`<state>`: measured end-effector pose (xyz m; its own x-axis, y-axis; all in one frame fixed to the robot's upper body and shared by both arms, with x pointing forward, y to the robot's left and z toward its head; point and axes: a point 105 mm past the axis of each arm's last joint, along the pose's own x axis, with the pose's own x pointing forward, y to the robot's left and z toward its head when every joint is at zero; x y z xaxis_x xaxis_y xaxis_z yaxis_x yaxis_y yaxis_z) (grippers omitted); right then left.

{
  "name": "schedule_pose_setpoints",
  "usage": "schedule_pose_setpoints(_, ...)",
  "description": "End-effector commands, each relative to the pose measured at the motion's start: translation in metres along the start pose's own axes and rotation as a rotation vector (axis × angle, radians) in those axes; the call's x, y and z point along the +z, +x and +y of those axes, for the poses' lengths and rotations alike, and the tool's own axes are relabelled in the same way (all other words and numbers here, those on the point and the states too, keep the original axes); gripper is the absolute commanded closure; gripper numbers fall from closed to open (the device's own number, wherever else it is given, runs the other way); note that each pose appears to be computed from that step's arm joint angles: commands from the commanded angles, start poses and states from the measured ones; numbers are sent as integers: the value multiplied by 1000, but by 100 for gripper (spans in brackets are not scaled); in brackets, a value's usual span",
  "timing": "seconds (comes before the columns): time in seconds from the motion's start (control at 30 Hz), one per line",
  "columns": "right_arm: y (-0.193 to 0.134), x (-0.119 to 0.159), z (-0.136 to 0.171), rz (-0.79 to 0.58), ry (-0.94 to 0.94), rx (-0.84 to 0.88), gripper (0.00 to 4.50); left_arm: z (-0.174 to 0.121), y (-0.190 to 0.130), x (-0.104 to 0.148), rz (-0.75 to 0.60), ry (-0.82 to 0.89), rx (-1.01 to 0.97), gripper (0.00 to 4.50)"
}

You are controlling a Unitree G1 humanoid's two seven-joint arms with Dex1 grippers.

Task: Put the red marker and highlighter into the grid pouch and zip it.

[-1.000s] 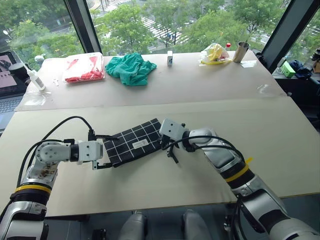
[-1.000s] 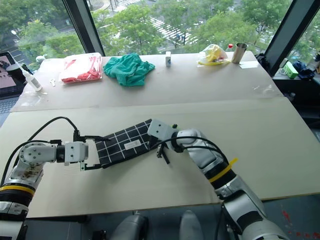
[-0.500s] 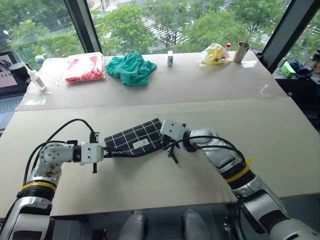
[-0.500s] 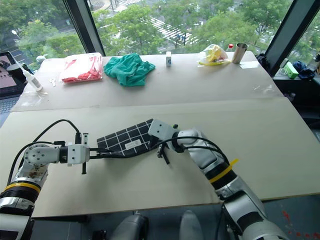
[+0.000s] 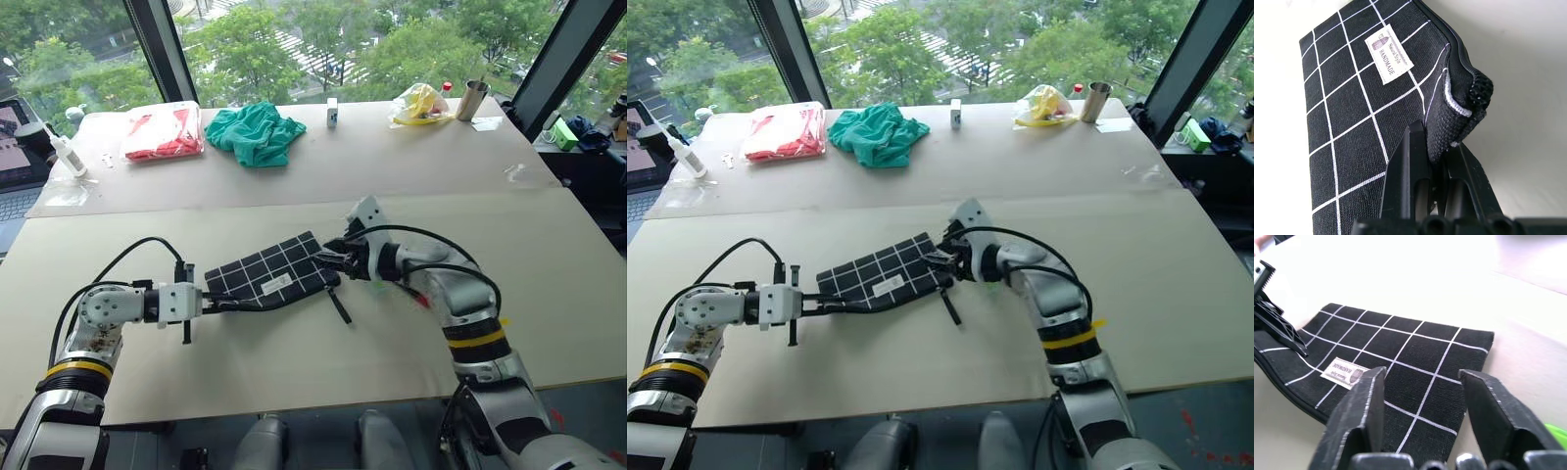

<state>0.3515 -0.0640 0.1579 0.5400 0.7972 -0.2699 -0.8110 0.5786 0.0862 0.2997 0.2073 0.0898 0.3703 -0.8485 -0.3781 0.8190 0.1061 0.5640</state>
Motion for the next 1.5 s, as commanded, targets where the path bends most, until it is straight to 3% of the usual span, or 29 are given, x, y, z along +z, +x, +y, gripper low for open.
schedule_pose_setpoints(0.03,-27,12,-3,-26,38,-24,24,4,-4,6,-53,-46,58,450)
schedule_pose_setpoints(0.07,-35,13,-3,-25,40,-21,3,7,-4,9,-84,-82,90,450)
schedule_pose_setpoints(0.17,-52,14,-4,-1,18,-37,3,15,-8,17,-167,-187,168,450)
schedule_pose_setpoints(0.33,-56,7,2,65,-28,-30,3,13,-9,21,-181,-225,169,450)
schedule_pose_setpoints(0.63,-29,-29,33,166,-49,35,3,8,0,28,-189,-224,157,450)
schedule_pose_setpoints(1.0,-11,-37,27,186,-45,-9,3,13,3,36,-207,-224,171,450)
schedule_pose_setpoints(1.13,-10,-34,21,172,-55,-30,98,10,5,37,-205,-222,163,450)
schedule_pose_setpoints(1.47,-13,-25,34,141,-116,51,448,10,7,42,-216,-220,165,450)
schedule_pose_setpoints(1.5,-13,-24,36,140,-120,60,448,11,7,42,-218,-220,166,450)
